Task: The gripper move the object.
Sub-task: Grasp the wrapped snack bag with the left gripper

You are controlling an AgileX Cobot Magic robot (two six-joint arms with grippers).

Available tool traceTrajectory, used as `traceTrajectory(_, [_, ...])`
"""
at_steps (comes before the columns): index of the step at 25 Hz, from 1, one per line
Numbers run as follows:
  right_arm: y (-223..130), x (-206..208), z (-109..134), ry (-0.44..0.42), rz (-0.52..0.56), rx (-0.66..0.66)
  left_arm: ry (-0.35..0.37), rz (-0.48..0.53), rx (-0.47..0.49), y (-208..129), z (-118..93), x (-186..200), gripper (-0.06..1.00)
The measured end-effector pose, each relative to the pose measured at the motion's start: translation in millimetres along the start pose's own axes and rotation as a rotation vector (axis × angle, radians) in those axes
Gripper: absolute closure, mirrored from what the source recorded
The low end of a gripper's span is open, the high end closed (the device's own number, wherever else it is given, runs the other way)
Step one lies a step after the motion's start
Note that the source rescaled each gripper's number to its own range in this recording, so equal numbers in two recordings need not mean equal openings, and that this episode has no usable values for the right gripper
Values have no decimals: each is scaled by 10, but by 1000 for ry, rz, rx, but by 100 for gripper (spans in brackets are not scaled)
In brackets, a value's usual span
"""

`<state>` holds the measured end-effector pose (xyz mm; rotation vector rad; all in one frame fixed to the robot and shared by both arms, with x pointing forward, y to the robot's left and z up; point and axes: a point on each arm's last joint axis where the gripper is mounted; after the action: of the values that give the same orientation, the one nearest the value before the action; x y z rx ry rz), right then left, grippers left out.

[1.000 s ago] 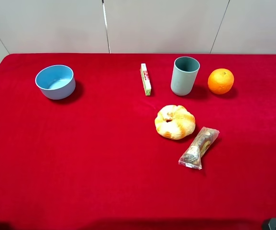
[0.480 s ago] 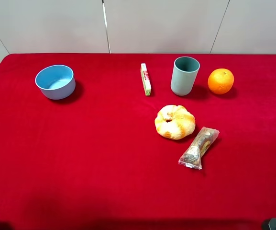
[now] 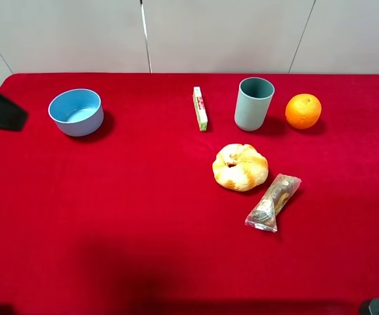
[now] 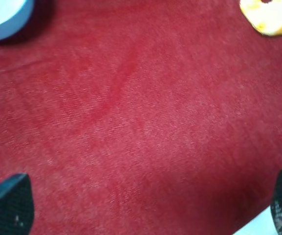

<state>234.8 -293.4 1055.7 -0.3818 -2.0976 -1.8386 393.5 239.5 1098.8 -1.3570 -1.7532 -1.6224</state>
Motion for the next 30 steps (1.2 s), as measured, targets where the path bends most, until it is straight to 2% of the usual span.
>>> traceTrajectory(12, [0, 0, 0, 0, 0, 0, -65, 101, -51, 259, -262, -363, -2])
traceTrajectory(30, [0, 0, 0, 0, 0, 0, -85, 240, -190, 555, -1111, -965, -2])
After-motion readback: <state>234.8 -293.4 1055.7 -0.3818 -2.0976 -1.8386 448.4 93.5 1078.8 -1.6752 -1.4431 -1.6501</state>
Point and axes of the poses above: a point on each arm's last joint axis where the gripper is mounted, x pointing back along that axis away from the gripper, z along the wrist's bending axis when the last joint is at zero, y = z × x, and after that the axes turned 9 degrees about x, right-handed
